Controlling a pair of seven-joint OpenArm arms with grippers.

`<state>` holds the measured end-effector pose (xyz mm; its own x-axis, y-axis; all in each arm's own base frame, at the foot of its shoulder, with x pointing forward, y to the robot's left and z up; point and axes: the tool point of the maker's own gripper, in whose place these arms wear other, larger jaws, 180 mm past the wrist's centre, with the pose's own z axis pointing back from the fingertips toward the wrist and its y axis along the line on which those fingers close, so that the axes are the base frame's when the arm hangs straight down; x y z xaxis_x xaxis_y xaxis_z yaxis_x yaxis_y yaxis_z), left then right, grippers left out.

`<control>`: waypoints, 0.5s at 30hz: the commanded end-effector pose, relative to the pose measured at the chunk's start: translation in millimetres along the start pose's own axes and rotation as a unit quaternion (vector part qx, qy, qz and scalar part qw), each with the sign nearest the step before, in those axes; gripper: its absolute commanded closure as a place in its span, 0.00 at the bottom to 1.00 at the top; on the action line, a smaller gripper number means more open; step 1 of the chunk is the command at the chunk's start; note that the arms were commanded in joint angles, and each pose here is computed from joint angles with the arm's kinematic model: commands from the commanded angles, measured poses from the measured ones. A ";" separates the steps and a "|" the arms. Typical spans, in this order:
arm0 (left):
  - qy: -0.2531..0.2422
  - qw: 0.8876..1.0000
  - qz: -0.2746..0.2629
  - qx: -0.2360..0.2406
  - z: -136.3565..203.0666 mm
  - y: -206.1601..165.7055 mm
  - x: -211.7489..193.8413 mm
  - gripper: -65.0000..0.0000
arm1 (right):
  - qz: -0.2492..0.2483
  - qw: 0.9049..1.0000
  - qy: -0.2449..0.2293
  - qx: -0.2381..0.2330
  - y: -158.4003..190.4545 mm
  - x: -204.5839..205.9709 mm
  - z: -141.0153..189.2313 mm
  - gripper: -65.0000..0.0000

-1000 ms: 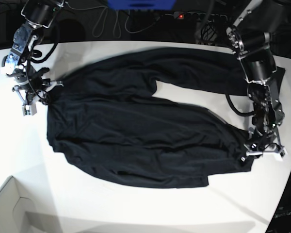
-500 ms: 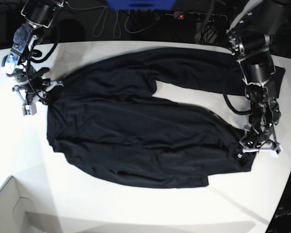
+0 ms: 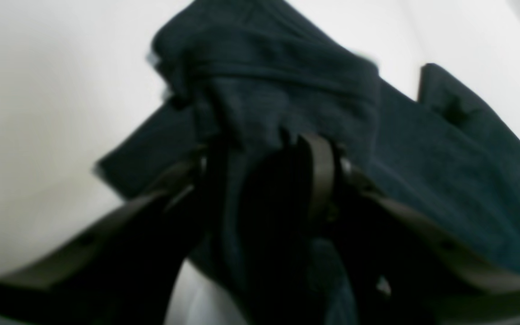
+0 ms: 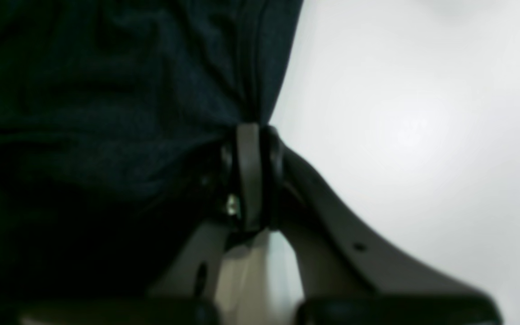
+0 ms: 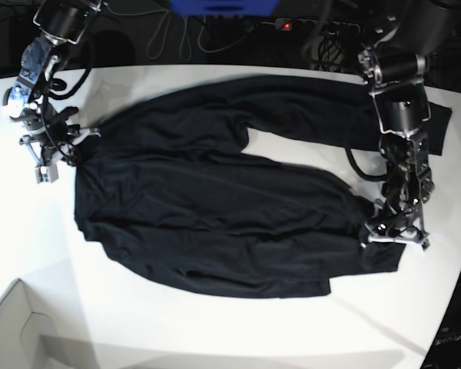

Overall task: Layout the t-shirt on the table in an organized manner, then fold the t-shirt properly
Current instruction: 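Pull the fabric held by the left gripper away from the right gripper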

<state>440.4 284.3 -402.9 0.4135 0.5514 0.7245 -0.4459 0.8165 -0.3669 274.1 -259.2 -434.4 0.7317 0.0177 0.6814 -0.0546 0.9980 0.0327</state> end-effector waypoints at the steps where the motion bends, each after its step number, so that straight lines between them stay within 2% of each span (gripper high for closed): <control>1: -0.033 0.999 -0.001 -0.009 1.0 -6.2 28.2 0.69 | 0.011 0.999 0.047 -0.010 -4.0 -19.8 1.5 1.00; 5: -0.033 0.999 0.002 -0.009 1.0 -6.3 28.2 1.00 | 0.011 0.999 0.047 -0.010 -4.0 -19.8 1.5 1.00; 11: -0.038 0.999 -0.001 -0.009 2.9 -4.5 31.8 1.00 | 0.011 0.999 0.047 -0.010 -4.0 -19.8 1.5 1.00; 15: -0.061 0.998 -0.001 -0.012 13.1 -2.8 46.0 1.00 | 0.011 0.999 0.047 -0.010 -4.0 -19.8 1.5 1.00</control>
<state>437.9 292.9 -386.4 0.3772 0.5425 0.7506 -0.4378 0.8187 -0.3717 273.9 -259.3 -434.5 0.7321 0.0177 0.6810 -0.0542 0.9980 0.0324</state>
